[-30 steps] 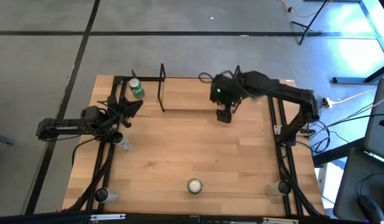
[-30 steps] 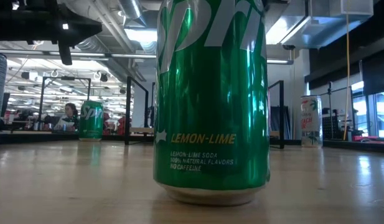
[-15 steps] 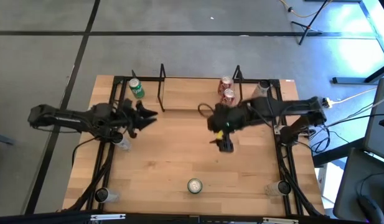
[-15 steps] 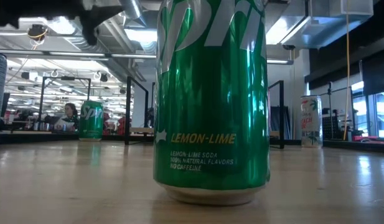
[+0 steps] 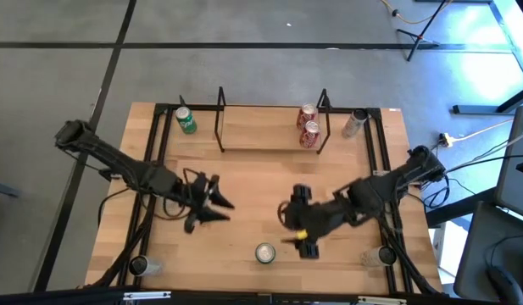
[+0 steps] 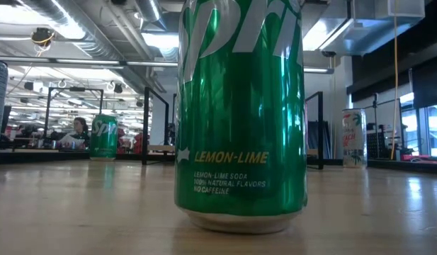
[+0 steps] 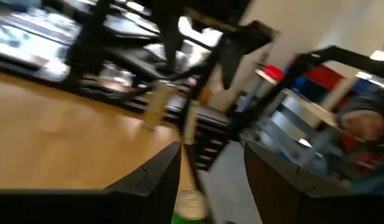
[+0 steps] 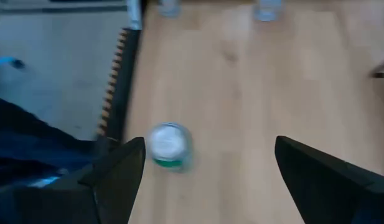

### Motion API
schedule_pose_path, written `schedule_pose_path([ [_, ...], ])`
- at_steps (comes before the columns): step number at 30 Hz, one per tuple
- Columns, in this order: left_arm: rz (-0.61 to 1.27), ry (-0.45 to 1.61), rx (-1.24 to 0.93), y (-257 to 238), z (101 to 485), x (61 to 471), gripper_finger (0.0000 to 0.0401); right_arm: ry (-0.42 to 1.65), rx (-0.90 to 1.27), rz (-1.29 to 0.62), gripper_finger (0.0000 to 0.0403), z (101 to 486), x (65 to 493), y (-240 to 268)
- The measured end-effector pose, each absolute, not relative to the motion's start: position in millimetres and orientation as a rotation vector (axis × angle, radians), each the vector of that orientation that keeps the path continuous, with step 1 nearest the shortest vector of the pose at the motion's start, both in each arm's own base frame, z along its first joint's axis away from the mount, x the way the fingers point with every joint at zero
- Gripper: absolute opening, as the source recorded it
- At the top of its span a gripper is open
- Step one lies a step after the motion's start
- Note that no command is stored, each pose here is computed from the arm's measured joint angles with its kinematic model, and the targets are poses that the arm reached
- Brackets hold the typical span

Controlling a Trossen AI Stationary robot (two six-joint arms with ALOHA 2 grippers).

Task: Place canned beverage on shelf
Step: Put the bottom green soda can on the shelf

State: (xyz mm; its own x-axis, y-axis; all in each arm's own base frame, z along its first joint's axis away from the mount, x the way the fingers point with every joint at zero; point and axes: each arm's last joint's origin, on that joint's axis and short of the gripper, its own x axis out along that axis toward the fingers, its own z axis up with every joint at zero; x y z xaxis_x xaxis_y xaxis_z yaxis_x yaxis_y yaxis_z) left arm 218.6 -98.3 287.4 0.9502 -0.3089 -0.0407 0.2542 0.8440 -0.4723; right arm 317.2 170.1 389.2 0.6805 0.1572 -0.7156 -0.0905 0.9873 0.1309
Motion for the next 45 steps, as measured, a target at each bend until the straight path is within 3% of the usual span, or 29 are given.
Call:
schedule_pose_path([
  [13,-0.304,0.316,-0.607,-165.0,260.5,208.5,0.0171,0.881,0.031,0.14,0.0342,300.0,370.2,231.5],
  [32,-0.255,0.337,-0.605,-178.9,249.7,204.3,0.0171,1.087,-0.004,0.053,0.0342,216.5,397.0,238.8],
  [35,-0.252,0.336,-0.605,-178.4,249.6,204.8,0.0171,1.101,-0.003,0.054,0.0323,213.7,397.8,237.4],
  [38,-0.246,0.331,-0.609,-176.6,250.4,205.9,0.0171,1.108,-0.011,0.06,0.0276,217.1,398.0,233.2],
  [45,-0.206,0.223,-0.616,-154.0,273.5,204.0,0.0171,1.051,-0.075,0.06,0.0271,273.8,385.1,197.5],
])
